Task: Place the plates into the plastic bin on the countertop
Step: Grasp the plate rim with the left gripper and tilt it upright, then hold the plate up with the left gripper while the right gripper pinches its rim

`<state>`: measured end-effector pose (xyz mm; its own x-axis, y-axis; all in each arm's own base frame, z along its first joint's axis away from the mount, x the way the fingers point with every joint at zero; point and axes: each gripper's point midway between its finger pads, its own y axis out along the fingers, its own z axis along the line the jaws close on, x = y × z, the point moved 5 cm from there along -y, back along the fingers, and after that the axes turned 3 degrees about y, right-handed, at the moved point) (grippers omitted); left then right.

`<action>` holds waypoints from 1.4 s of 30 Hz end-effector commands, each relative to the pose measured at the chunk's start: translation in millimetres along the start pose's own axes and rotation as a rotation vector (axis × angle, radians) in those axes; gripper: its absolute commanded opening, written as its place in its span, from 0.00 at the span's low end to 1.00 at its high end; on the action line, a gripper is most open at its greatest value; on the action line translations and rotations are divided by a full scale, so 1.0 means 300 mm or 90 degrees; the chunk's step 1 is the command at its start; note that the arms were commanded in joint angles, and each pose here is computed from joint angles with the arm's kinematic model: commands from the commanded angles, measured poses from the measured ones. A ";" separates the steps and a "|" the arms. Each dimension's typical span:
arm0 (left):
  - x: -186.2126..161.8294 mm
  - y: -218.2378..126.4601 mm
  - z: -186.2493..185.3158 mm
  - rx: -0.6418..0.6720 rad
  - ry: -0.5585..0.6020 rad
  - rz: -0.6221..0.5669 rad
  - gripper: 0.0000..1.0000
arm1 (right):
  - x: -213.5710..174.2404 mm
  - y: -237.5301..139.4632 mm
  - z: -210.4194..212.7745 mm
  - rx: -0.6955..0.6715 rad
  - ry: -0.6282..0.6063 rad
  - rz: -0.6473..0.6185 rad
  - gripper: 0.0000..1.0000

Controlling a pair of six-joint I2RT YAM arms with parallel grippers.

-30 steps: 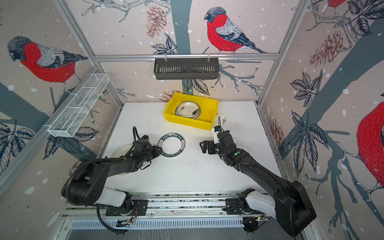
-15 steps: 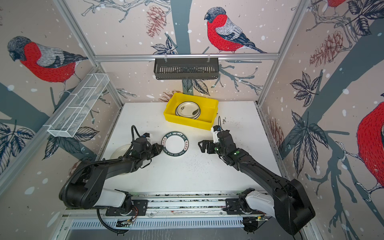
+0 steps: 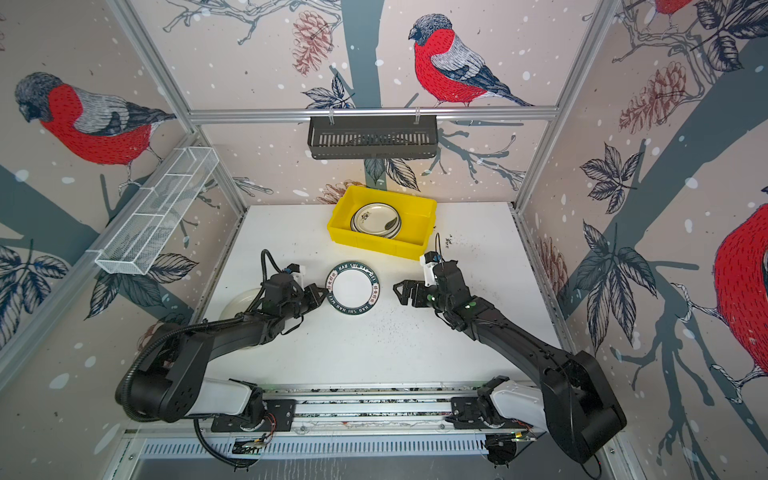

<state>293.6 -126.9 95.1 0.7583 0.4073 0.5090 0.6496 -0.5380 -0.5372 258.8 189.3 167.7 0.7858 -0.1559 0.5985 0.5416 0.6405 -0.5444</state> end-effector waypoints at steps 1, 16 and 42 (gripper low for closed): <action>0.046 -0.005 -0.056 -0.054 0.011 -0.030 0.00 | 0.013 0.006 0.015 0.019 0.004 -0.008 0.99; 0.058 -0.031 -0.124 -0.136 -0.015 -0.035 0.00 | 0.013 0.034 0.021 0.039 0.011 -0.003 0.99; 0.039 -0.092 -0.378 -0.349 0.007 -0.029 0.00 | 0.084 0.105 0.092 0.089 -0.005 -0.020 0.33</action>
<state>277.8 -188.1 171.0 0.7615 0.4238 0.4904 0.5619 -0.8087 -0.1737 284.8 225.6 173.0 0.7853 -0.1453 0.6019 0.4967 0.7283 -0.4722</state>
